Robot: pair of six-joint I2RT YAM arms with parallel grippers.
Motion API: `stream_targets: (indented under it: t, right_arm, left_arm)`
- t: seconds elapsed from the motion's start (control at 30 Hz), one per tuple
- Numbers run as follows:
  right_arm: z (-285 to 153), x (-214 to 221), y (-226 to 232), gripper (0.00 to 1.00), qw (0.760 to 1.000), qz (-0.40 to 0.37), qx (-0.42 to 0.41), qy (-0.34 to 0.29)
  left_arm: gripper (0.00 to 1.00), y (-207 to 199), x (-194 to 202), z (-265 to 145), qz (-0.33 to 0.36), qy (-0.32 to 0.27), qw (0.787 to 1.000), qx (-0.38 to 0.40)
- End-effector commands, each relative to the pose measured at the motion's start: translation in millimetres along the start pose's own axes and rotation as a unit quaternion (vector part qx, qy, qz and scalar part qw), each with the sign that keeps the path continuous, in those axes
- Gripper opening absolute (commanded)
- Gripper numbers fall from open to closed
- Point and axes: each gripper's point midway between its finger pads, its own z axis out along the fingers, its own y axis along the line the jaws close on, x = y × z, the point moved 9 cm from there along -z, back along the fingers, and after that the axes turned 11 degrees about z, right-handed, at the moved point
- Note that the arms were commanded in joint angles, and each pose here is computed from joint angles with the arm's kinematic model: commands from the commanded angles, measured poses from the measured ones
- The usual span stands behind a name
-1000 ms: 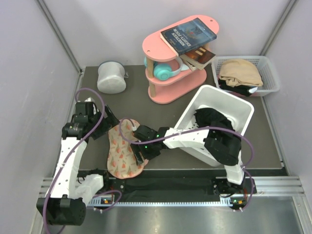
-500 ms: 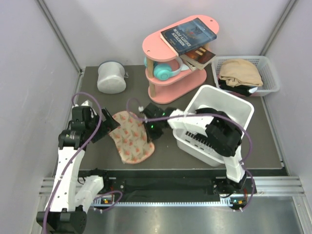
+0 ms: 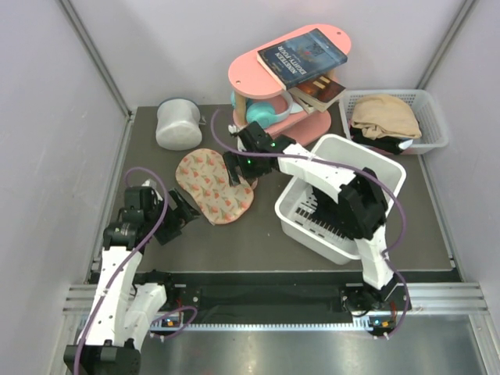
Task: Unzip the laundry bag and remove the bra
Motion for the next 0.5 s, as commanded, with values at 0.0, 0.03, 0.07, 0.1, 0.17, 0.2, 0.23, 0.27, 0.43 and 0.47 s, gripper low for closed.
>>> stream_targets:
  t: [0.0, 0.03, 0.07, 0.1, 0.17, 0.2, 0.23, 0.27, 0.43, 0.47]
  right_arm:
    - [-48, 33, 22, 0.89, 0.999, 0.024, -0.022, -0.016]
    - [-50, 44, 26, 0.89, 0.999, 0.027, -0.031, -0.010]
    - [-44, 62, 29, 0.89, 0.998, 0.044, -0.038, 0.004]
    - [-49, 76, 43, 0.89, 0.997, 0.040, -0.057, 0.014]
    - [-45, 101, 50, 0.89, 0.995, 0.063, -0.059, 0.040]
    - [-42, 111, 59, 0.89, 0.995, 0.064, -0.066, 0.046]
    - [-41, 117, 62, 0.89, 0.994, 0.072, -0.067, 0.048]
    - [-36, 125, 62, 0.89, 0.992, 0.092, -0.066, 0.059]
    - [-21, 131, 63, 0.88, 0.989, 0.122, -0.059, 0.062]
    - [-16, 130, 62, 0.87, 0.988, 0.138, -0.045, 0.055]
  left_arm:
    - [0.99, -4, -10, 11, -0.007, -0.028, 0.999, 0.026]
    - [0.99, -4, -11, 13, -0.009, -0.030, 0.999, 0.026]
    - [0.99, -4, -13, 16, -0.013, -0.034, 0.999, 0.027]
    - [0.99, -5, -17, 20, -0.014, -0.041, 0.999, 0.031]
    - [0.98, -5, -19, 27, -0.019, -0.043, 0.998, 0.036]
    - [0.98, -5, -20, 31, -0.022, -0.038, 0.998, 0.036]
    - [0.98, -6, -24, 34, -0.022, -0.044, 0.998, 0.039]
    - [0.98, -6, -25, 35, -0.021, -0.042, 0.998, 0.039]
    - [0.98, -11, -34, 33, -0.017, -0.049, 0.998, 0.040]
    - [0.98, -11, -33, 32, -0.017, -0.049, 0.998, 0.041]
